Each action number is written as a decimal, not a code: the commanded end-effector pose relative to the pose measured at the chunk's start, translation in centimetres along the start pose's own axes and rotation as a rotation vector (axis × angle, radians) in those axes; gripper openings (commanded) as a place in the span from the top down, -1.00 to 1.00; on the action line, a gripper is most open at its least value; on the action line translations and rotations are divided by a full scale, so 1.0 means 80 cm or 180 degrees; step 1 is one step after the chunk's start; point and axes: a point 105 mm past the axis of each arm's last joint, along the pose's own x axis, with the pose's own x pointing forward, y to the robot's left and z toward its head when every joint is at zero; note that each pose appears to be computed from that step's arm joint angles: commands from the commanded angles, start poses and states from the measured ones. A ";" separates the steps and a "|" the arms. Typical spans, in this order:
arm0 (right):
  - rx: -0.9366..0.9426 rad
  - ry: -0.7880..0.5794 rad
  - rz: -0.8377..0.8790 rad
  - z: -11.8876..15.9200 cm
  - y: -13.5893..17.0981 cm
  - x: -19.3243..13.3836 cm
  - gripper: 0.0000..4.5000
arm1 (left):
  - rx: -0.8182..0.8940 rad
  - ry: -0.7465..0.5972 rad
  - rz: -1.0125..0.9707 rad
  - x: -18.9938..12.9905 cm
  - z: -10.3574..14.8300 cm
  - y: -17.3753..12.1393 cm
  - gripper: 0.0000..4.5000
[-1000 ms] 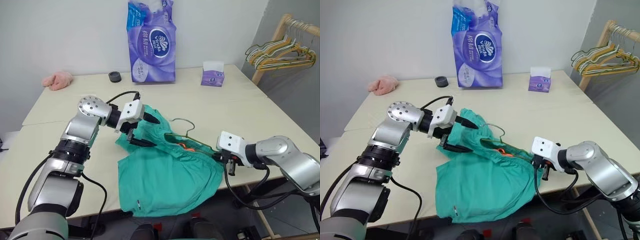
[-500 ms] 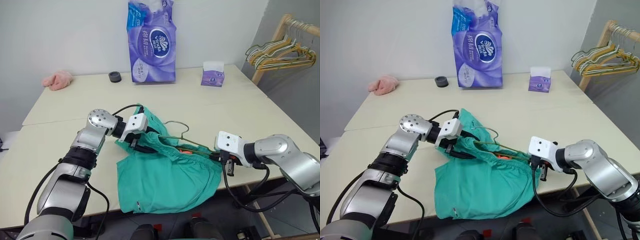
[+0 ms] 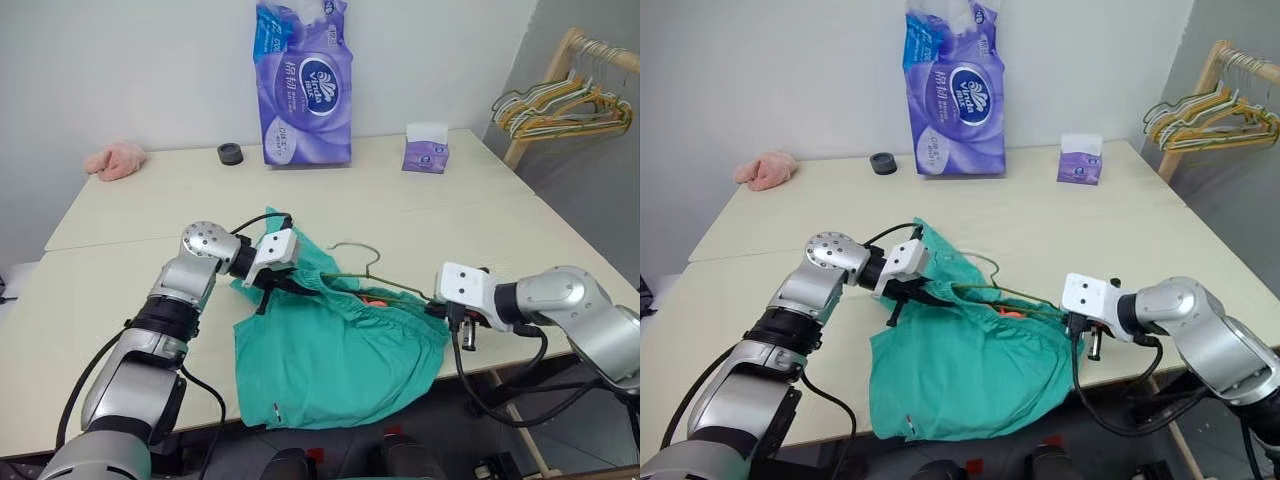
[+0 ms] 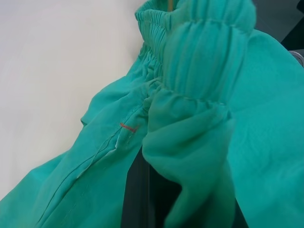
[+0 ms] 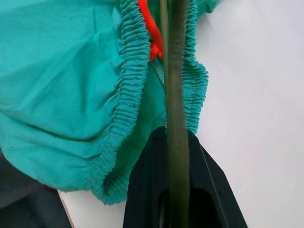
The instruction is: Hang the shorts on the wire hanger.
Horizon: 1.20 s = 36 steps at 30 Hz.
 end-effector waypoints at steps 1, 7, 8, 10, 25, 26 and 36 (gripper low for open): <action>-0.0408 -0.0147 0.0069 0.017 0.006 -0.010 0.68 | 0.0163 -0.0086 0.0094 0.003 0.014 0.007 1.00; -0.0310 0.0259 -0.0424 -0.024 -0.042 -0.058 -0.20 | 0.0173 -0.0055 0.0182 0.000 0.010 0.011 1.00; -0.0258 0.0292 -0.0525 -0.030 -0.048 -0.066 -0.39 | 0.0175 -0.0046 0.0189 0.000 0.009 0.011 1.00; -0.0150 0.0295 -0.0671 -0.039 -0.054 -0.079 -0.65 | 0.0177 -0.0030 0.0201 -0.001 0.006 0.011 1.00; 0.2325 -0.1045 -0.1037 -0.059 0.066 -0.032 -0.78 | 0.0096 0.0060 0.0534 -0.030 -0.003 0.033 1.00; 0.2469 -0.1125 -0.1010 -0.054 0.069 -0.025 -0.78 | 0.0094 0.0055 0.0524 -0.030 -0.002 0.032 1.00; 0.3018 -0.1376 -0.0724 -0.029 0.075 0.015 -0.78 | 0.0093 0.0032 0.0495 -0.028 0.000 0.030 1.00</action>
